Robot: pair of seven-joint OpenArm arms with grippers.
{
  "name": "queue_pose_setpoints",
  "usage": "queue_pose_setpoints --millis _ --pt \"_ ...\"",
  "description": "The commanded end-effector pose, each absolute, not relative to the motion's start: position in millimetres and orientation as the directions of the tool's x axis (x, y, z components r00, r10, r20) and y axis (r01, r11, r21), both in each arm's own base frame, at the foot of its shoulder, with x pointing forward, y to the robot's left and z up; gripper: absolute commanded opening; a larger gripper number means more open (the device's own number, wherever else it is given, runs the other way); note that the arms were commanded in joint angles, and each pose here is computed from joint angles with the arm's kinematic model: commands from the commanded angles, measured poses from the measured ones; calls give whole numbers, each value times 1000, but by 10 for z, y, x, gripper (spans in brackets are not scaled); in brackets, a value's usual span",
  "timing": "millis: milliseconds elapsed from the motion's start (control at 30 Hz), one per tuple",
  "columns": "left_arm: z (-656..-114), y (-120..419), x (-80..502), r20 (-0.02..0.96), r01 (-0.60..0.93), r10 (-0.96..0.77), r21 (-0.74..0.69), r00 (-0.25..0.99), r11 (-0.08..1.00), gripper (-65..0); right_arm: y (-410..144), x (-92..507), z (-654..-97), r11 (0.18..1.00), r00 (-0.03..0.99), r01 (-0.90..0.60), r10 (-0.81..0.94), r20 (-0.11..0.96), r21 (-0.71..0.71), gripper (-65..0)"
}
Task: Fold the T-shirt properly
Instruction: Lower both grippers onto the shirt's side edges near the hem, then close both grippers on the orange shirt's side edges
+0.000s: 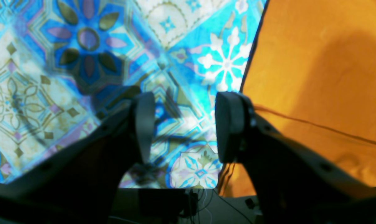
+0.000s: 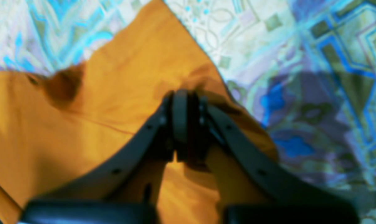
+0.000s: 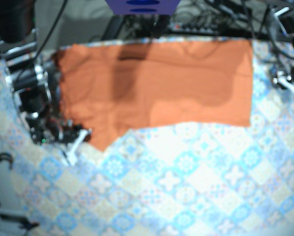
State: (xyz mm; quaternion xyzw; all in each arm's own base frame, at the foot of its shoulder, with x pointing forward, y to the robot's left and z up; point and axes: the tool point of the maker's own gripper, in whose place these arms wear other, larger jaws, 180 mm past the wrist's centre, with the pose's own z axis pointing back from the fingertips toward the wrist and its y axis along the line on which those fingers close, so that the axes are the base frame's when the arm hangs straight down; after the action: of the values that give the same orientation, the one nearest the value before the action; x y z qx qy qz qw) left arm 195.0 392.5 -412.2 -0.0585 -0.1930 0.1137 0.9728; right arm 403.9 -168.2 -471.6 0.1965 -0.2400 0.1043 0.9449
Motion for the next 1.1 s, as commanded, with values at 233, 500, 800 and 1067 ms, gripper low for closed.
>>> queue_pose_setpoints --millis 233,500,800,1067 --pt "-3980 4030 2040 401 -188 227 -134 887 973 -350 -1545 4101 -4682 891 842 -338 142 521 304 -650" --pt "-3980 4030 2040 401 -188 227 -134 887 973 -350 -1646 4303 -4482 908 802 -342 146 579 244 -650" --pt "-4037 3952 2038 396 -188 235 -153 888 970 -350 -1628 4340 -4435 910 774 -347 140 618 228 -567" --pt "-4041 3953 2030 394 -189 234 -151 889 970 -350 -1741 4310 -4456 917 770 -334 132 624 218 -350"
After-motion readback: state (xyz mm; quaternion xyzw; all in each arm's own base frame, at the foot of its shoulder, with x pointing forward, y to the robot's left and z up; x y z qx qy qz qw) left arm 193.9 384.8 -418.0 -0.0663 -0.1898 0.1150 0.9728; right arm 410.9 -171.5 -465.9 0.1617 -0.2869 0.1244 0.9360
